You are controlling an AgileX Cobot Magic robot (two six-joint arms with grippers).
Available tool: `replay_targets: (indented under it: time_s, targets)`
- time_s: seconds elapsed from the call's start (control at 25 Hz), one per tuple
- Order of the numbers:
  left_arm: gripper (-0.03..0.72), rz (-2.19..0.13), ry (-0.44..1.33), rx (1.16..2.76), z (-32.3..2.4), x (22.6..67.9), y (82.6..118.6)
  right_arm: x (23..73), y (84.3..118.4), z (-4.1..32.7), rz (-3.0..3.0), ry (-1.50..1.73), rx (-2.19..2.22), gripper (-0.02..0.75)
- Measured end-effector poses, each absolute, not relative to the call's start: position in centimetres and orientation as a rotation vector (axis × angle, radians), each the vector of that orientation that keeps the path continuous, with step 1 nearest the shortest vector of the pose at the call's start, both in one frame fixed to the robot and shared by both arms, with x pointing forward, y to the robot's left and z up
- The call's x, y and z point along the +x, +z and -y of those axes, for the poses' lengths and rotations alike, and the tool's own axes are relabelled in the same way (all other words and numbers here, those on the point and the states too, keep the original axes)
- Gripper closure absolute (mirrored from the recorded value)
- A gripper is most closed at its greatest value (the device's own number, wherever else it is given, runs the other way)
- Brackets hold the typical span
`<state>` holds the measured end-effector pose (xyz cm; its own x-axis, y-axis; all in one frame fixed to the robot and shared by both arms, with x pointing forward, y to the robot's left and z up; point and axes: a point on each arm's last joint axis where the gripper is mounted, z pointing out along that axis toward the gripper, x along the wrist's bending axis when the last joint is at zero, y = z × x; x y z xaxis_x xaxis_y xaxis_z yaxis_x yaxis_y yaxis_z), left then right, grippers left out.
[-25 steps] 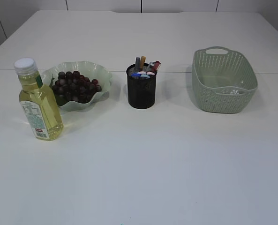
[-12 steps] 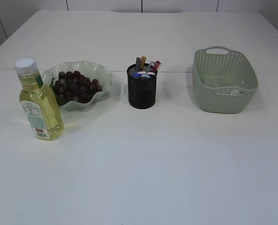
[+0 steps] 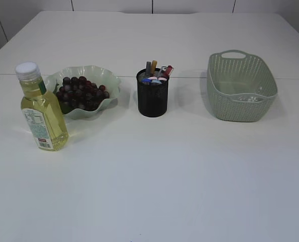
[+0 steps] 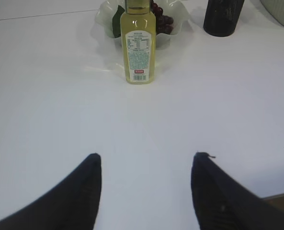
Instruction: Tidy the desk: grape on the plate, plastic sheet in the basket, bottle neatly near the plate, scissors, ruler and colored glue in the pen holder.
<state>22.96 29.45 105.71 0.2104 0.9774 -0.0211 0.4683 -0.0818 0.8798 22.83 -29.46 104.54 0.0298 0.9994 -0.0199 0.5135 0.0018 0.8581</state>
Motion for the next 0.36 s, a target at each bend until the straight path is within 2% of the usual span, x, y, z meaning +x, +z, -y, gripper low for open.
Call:
replay_targets:
  time_s: [0.36]
  targets:
    - [0.253, -1.373, 0.795, 1.678, -29.45, 22.96, 105.71, 22.83, 104.54, 29.46, -1.571, 0.87, 1.6, 0.314]
